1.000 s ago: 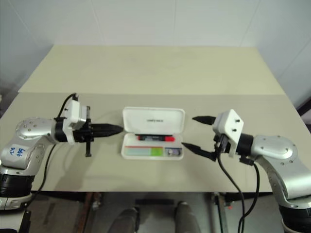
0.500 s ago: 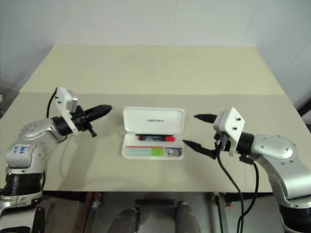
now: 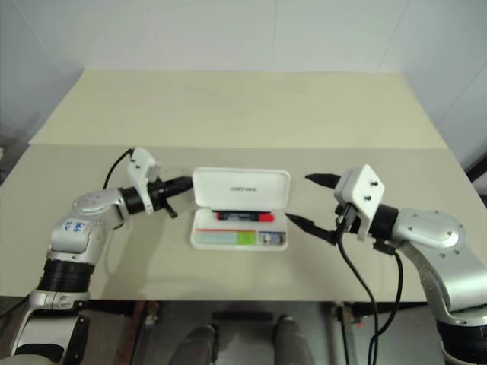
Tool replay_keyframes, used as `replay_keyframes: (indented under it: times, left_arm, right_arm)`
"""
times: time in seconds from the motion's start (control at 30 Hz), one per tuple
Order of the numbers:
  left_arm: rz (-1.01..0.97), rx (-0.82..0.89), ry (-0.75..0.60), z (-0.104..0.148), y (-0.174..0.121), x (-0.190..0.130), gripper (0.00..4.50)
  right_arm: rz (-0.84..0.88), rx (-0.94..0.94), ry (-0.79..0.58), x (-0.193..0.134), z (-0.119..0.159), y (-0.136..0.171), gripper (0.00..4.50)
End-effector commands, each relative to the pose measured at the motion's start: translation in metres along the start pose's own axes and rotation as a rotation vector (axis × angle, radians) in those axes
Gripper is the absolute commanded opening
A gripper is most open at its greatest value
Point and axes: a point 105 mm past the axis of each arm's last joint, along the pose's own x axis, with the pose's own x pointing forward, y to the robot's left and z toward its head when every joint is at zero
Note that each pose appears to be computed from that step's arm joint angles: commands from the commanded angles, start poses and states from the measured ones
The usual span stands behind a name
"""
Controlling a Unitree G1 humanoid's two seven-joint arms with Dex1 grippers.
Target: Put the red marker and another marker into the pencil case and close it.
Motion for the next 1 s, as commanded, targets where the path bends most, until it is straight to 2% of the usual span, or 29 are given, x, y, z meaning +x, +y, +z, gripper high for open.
replay_keyframes:
  times: [0.03,0.33,0.47,0.57,0.77,1.0]
  left_arm:
    - [-0.058,0.051,-0.078,0.026,-0.003,-0.005,0.01]
    - [-0.151,0.108,-0.125,0.039,-0.007,-0.020,0.01]
    - [-0.265,0.177,-0.115,0.044,-0.021,-0.025,0.01]
    - [-0.350,0.243,-0.058,0.038,-0.029,-0.027,0.01]
    - [-0.432,0.257,-0.035,0.032,-0.037,-0.023,0.01]
    - [-0.586,0.286,0.085,0.009,-0.058,-0.024,0.01]
  right_arm:
    - [-0.017,-0.037,-0.043,-0.002,0.014,0.001,4.50]
    - [-0.021,-0.029,-0.047,-0.001,0.012,0.004,4.50]
    - [-0.020,-0.024,-0.053,0.000,0.012,0.004,4.50]
    - [-0.021,-0.025,-0.059,0.001,0.013,0.004,4.50]
    - [-0.025,-0.026,-0.063,0.002,0.014,0.005,4.50]
    - [-0.050,-0.033,-0.063,0.000,0.016,0.005,4.50]
